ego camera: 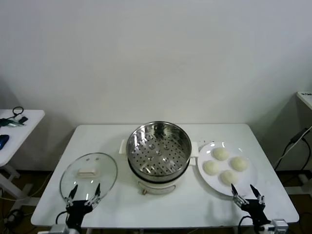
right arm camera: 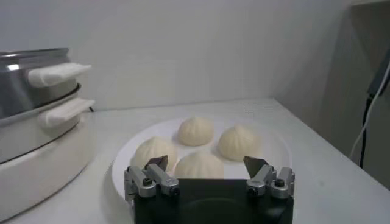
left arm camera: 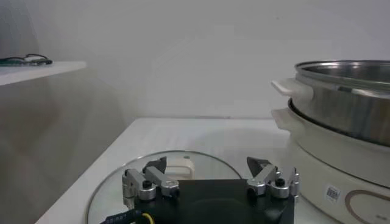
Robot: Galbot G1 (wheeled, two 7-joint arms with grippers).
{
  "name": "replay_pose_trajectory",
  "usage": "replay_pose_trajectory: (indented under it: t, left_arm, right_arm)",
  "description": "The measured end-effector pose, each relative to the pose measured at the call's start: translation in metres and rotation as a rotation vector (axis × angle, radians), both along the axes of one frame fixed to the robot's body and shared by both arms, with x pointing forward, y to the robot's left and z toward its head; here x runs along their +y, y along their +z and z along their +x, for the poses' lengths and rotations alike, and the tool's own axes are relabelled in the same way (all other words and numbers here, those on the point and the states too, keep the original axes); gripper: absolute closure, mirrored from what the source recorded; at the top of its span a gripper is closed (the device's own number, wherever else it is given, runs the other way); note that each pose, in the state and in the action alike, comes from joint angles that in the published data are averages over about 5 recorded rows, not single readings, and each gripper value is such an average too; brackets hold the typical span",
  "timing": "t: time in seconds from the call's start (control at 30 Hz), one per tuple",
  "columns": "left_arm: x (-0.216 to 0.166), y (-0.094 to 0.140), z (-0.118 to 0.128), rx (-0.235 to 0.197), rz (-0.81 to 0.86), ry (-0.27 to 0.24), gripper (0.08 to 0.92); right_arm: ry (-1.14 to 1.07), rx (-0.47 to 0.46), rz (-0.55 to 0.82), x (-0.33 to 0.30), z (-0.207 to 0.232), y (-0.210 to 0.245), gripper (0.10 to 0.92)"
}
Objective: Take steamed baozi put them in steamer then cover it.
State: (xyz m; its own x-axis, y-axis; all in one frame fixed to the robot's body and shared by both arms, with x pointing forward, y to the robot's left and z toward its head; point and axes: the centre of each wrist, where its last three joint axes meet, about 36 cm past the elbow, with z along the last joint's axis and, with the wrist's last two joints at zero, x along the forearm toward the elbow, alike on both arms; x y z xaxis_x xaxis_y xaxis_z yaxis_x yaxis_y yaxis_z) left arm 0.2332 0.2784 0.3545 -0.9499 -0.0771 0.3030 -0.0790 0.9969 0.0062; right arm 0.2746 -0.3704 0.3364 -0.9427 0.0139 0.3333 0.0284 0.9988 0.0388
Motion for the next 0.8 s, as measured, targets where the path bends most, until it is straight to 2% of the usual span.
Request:
replay_pose_trajectory:
  t: [0.17, 0.4, 0.6, 0.8]
  left_arm:
    - [0.0, 0.0, 0.0, 0.0, 0.002, -0.003, 0.177]
    - [0.001, 0.001, -0.001, 0.002, 0.01, -0.007, 0.177]
    - [0.003, 0.001, 0.0, 0.001, 0.017, -0.012, 0.177]
    - [0.007, 0.0, -0.001, 0.002, 0.028, -0.016, 0.177]
  right_arm:
    - [0.025, -0.007, -0.043, -0.015, 0.035, 0.015, 0.2]
    - [0.182, -0.014, -0.202, -0.041, 0.132, 0.052, 0.2]
    - [0.502, 0.024, -0.447, -0.052, 0.218, 0.098, 0.2]
    - [0.896, 0.11, -0.697, -0.062, 0.285, 0.146, 0.2]
